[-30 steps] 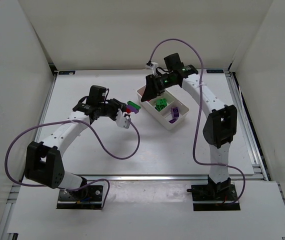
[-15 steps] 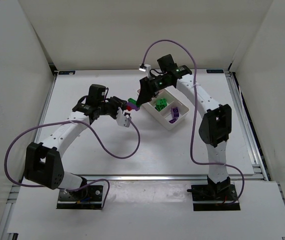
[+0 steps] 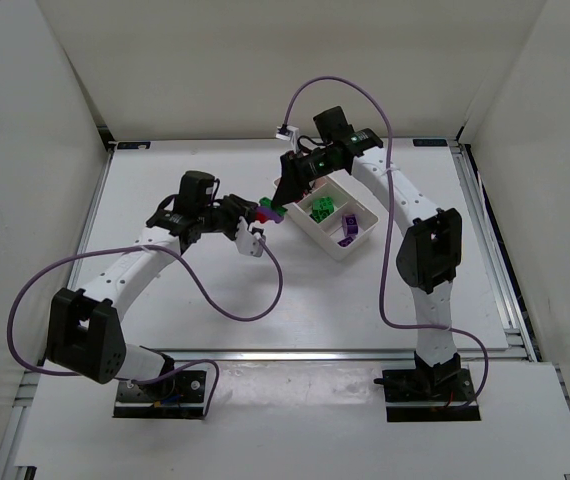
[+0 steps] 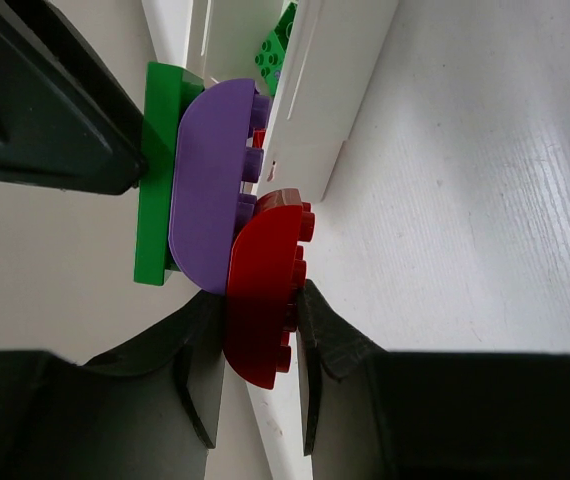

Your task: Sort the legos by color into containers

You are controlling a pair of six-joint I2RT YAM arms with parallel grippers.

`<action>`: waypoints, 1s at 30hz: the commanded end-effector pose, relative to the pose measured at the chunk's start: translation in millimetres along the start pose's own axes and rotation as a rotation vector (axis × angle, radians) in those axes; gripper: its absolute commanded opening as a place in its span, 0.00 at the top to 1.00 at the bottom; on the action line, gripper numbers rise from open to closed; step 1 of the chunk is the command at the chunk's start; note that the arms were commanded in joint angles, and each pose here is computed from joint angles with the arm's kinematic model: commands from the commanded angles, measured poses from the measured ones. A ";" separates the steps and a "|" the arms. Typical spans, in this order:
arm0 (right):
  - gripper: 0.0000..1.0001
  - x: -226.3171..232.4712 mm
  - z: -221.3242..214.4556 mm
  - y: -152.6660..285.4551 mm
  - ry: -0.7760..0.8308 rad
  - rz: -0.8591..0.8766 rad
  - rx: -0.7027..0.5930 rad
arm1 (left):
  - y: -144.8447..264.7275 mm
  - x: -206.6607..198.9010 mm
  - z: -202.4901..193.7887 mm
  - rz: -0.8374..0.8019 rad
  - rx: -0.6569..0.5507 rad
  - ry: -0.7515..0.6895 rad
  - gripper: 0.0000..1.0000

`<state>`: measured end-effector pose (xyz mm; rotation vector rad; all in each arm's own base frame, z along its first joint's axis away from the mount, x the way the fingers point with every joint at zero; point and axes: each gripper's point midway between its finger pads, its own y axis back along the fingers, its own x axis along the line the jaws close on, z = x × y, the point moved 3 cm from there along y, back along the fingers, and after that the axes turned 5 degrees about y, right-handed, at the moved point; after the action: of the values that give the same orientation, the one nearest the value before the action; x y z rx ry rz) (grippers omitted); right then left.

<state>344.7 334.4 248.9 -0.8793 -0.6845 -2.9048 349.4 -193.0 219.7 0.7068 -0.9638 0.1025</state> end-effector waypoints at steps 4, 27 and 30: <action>0.43 10.3 8.2 -0.4 0.028 0.049 -0.016 | 6.0 9.3 14.5 0.042 -0.034 -0.029 0.90; 1.00 9.9 11.7 1.2 0.055 0.042 -0.025 | 5.2 -0.6 20.6 0.036 -0.045 -0.026 0.90; 1.00 8.2 18.9 6.8 0.073 0.022 -0.043 | 7.5 -13.1 25.7 0.012 -0.053 -0.024 0.90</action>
<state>341.7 335.5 245.9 -0.9086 -0.6763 -2.8728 340.4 -198.1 217.4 0.6866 -0.9815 0.1126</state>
